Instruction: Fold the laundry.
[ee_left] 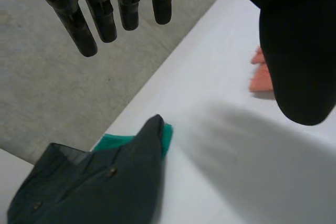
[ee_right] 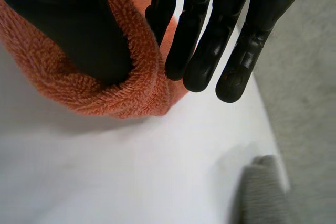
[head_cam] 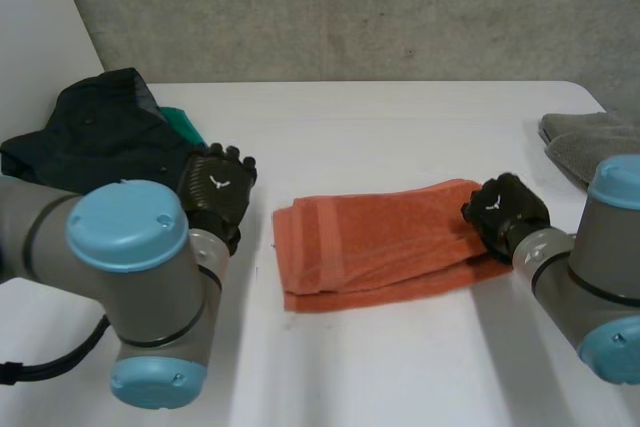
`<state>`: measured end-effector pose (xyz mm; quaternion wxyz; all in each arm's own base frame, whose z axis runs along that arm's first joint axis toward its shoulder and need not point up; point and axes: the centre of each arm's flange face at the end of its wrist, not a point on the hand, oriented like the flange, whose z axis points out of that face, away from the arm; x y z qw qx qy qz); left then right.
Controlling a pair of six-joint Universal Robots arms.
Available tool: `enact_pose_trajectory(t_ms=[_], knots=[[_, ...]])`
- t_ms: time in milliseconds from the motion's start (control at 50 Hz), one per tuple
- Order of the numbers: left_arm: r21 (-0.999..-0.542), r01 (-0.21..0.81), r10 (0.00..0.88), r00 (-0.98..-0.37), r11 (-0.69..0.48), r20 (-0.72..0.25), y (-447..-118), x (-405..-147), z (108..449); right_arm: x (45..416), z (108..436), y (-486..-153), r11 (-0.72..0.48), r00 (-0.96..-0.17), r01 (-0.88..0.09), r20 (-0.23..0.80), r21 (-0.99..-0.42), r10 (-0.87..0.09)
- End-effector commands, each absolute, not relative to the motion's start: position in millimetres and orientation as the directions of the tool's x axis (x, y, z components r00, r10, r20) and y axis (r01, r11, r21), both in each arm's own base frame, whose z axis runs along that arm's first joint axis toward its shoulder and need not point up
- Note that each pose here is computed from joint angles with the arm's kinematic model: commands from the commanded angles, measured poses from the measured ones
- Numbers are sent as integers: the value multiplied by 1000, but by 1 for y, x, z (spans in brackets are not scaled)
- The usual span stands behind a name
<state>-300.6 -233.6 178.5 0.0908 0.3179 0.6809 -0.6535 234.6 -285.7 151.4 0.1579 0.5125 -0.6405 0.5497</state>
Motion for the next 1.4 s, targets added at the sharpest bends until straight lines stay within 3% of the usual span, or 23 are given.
enact_pose_trajectory(t_ms=[20, 60, 140, 220, 280, 360, 380, 420, 440, 460, 500, 600, 680, 780, 920, 1020, 1080, 1160, 1260, 1400], knots=[[-847, 527, 295, -801, -65, -521, -231, -293, 191, 298, 189, -264, -423, -288, -782, 868, -457, -405], [-853, 518, 290, -809, -59, -511, -231, -291, 193, 336, 190, -235, -557, -229, -693, 872, -458, -432], [-861, 506, 283, -820, -46, -497, -233, -287, 193, 373, 170, -196, -685, -133, -550, 860, -478, -493], [-870, 492, 271, -834, -33, -482, -236, -283, 192, 387, 157, -167, -741, -64, -433, 838, -513, -542], [-875, 483, 264, -840, -32, -474, -239, -282, 194, 387, 155, -167, -732, -64, -431, 827, -527, -558], [-880, 473, 265, -844, -42, -466, -241, -284, 197, 383, 157, -172, -633, -152, -461, 758, -622, -635], [-882, 469, 269, -845, -45, -463, -241, -284, 197, 377, 163, -181, -552, -230, -463, 696, -693, -681], [-890, 450, 288, -846, -69, -450, -241, -290, 201, 366, 178, -198, -444, -349, -440, 604, -781, -717], [-894, 441, 296, -846, -81, -444, -240, -292, 204, 359, 187, -206, -385, -412, -413, 546, -825, -729], [-897, 431, 305, -845, -95, -438, -240, -296, 206, 345, 203, -221, -267, -523, -339, 417, -902, -744], [-912, 388, 339, -847, -134, -410, -237, -307, 216, 325, 221, -239, -117, -640, -205, 223, -972, -735], [-956, 243, 449, -844, -165, -292, -224, -339, 229, 304, 228, -260, 101, -726, -42, -39, -994, -686], [-971, 203, 538, -808, -128, -240, -216, -359, 218, 301, 212, -269, 193, -741, -105, -53, -976, -670], [-961, 274, 569, -786, -33, -243, -218, -365, 193, 308, 180, -279, 284, -730, -237, -23, -929, -683], [-891, 435, 602, -748, 127, -279, -215, -358, 147, 311, 152, -286, 328, -718, -314, -4, -891, -696], [-849, 490, 560, -767, 197, -313, -225, -343, 132, 311, 141, -288, 269, -683, -406, 95, -873, -724], [-840, 504, 538, -774, 202, -335, -233, -336, 134, 310, 148, -289, 199, -665, -460, 187, -865, -723], [-841, 513, 552, -757, 172, -349, -231, -340, 139, 317, 166, -282, 132, -648, -465, 235, -875, -724], [-899, 433, 529, -780, 68, -336, -230, -344, 191, 322, 202, -268, 60, -658, -399, 240, -915, -714], [-945, 322, 579, -760, -59, -295, -223, -342, 250, 314, 214, -240, -8, -661, -355, 257, -935, -705]])
